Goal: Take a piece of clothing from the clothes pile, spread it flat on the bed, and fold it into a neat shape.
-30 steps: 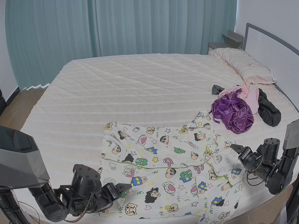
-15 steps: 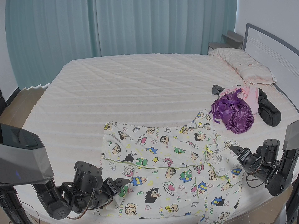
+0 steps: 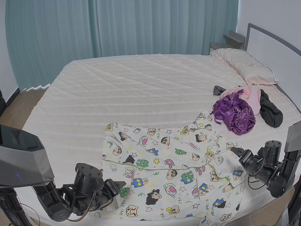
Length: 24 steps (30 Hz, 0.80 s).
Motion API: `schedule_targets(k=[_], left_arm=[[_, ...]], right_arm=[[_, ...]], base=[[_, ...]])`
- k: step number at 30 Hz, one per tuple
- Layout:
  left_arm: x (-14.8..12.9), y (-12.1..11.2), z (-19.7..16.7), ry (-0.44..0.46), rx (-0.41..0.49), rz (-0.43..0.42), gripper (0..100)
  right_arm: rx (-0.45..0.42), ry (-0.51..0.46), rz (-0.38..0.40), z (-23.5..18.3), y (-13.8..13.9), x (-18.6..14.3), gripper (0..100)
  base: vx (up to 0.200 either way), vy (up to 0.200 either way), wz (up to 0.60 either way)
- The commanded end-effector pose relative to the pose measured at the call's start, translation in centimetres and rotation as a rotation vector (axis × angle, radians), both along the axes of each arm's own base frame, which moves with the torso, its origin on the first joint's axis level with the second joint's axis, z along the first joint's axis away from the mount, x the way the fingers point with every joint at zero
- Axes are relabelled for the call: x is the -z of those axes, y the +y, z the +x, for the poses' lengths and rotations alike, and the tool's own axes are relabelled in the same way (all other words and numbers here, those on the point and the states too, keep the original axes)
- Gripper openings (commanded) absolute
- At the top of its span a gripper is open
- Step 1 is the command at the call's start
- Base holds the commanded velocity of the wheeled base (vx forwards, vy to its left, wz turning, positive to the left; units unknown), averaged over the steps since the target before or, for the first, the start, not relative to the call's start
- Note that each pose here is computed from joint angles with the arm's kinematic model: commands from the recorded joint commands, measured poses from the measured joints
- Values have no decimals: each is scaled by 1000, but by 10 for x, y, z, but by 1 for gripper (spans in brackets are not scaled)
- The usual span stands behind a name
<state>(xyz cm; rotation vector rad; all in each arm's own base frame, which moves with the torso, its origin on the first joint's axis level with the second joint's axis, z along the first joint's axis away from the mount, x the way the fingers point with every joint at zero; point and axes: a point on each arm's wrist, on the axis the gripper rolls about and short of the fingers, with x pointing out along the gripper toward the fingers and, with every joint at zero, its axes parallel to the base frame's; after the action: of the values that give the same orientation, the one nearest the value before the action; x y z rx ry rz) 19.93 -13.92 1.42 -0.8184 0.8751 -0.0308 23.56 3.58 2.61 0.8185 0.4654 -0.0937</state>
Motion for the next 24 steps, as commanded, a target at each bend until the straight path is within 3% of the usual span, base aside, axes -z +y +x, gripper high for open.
schedule_targets(k=[1,9,12,17,24], left_arm=[[0,0,0,-2,1,1,0],[-8,0,-2,-27,3,-15,0],[-32,5,-4,-116,12,-41,0],[-32,23,5,-157,-11,33,0],[-32,42,18,-156,-73,42,0]], right_arm=[[0,2,0,0,0,1,100],[0,2,0,0,0,1,100],[0,-5,1,0,0,-1,100],[-2,-5,1,0,0,-1,100],[-2,-2,0,0,0,-1,100]], base=[[0,0,0],[0,0,0],[0,0,0],[0,0,0],[0,0,0]])
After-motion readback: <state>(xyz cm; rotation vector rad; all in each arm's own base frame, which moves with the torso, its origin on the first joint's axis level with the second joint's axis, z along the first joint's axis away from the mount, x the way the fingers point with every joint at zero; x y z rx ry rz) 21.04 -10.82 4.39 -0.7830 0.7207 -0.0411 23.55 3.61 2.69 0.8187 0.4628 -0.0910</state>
